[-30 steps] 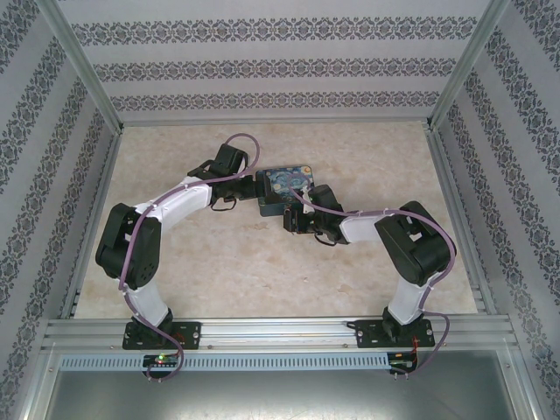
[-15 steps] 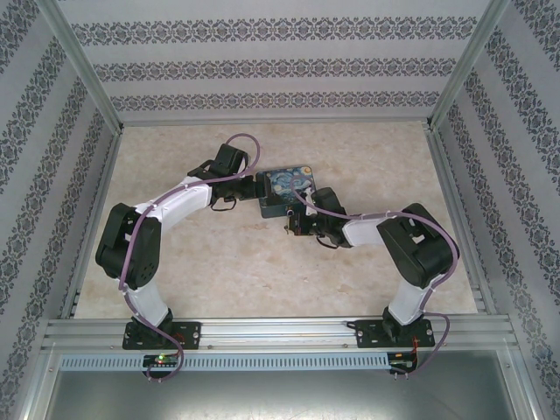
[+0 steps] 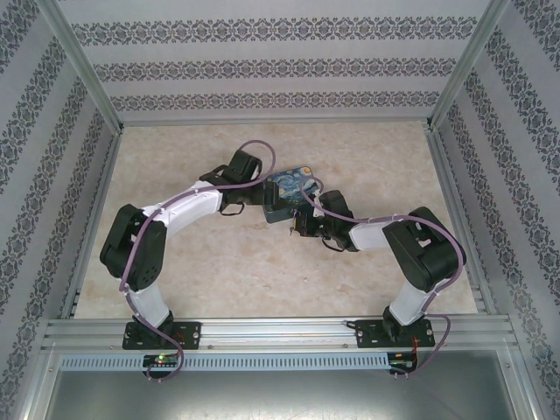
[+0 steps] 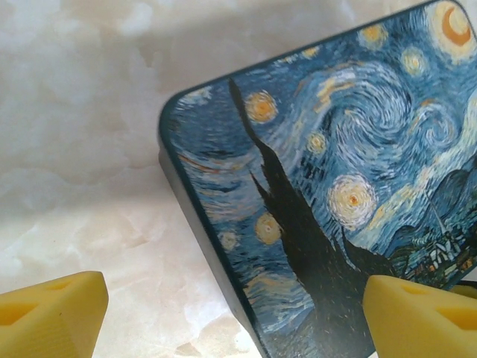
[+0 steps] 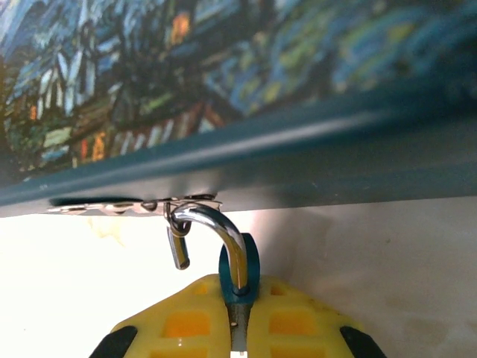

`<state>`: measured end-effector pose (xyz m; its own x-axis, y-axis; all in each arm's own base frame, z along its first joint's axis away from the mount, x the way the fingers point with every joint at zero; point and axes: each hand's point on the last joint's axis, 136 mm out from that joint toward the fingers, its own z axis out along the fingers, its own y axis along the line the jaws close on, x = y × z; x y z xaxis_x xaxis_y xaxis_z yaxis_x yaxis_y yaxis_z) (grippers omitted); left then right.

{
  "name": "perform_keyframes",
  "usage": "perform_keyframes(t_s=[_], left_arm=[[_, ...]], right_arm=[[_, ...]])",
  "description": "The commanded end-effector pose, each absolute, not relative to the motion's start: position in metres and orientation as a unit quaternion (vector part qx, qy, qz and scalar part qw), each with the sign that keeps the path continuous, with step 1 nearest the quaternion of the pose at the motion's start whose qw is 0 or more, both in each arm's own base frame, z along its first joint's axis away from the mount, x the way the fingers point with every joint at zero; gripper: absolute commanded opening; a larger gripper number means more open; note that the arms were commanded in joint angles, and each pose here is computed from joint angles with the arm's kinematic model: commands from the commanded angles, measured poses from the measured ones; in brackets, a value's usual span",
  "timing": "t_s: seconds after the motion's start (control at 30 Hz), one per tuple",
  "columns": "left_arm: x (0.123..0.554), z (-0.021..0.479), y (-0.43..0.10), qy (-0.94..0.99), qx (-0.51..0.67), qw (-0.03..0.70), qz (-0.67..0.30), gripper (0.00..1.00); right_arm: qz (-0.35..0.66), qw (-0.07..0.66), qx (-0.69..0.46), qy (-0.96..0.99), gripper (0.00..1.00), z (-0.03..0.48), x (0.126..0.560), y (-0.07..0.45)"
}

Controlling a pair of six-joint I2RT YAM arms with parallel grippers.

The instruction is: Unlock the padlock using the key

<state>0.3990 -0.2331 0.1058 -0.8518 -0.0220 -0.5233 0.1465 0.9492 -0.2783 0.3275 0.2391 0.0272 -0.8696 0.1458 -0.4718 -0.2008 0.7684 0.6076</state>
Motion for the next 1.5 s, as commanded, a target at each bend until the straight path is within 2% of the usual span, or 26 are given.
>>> perform_keyframes(t_s=[0.0,0.3,0.77,1.3,1.47], left_arm=[[0.401,0.095,-0.227,0.956,0.053,0.271,-0.098,0.89],[0.391,0.075,-0.223,0.962,0.069,0.262,-0.045,0.89],[0.375,0.056,-0.228,0.965,0.067,0.248,-0.052,0.88],[0.364,0.042,-0.224,0.969,0.072,0.232,-0.048,0.87],[0.362,0.038,-0.224,0.969,0.082,0.228,-0.046,0.82]], right_arm=[[0.346,0.233,0.012,0.909,0.00,0.019,0.319,0.233],[0.361,0.217,0.052,0.906,0.00,0.015,0.316,0.232],[0.388,0.192,0.128,0.892,0.00,0.006,0.310,0.238],[0.391,0.217,0.175,0.877,0.00,0.013,0.325,0.233],[0.398,0.236,0.186,0.867,0.00,0.023,0.339,0.231]])
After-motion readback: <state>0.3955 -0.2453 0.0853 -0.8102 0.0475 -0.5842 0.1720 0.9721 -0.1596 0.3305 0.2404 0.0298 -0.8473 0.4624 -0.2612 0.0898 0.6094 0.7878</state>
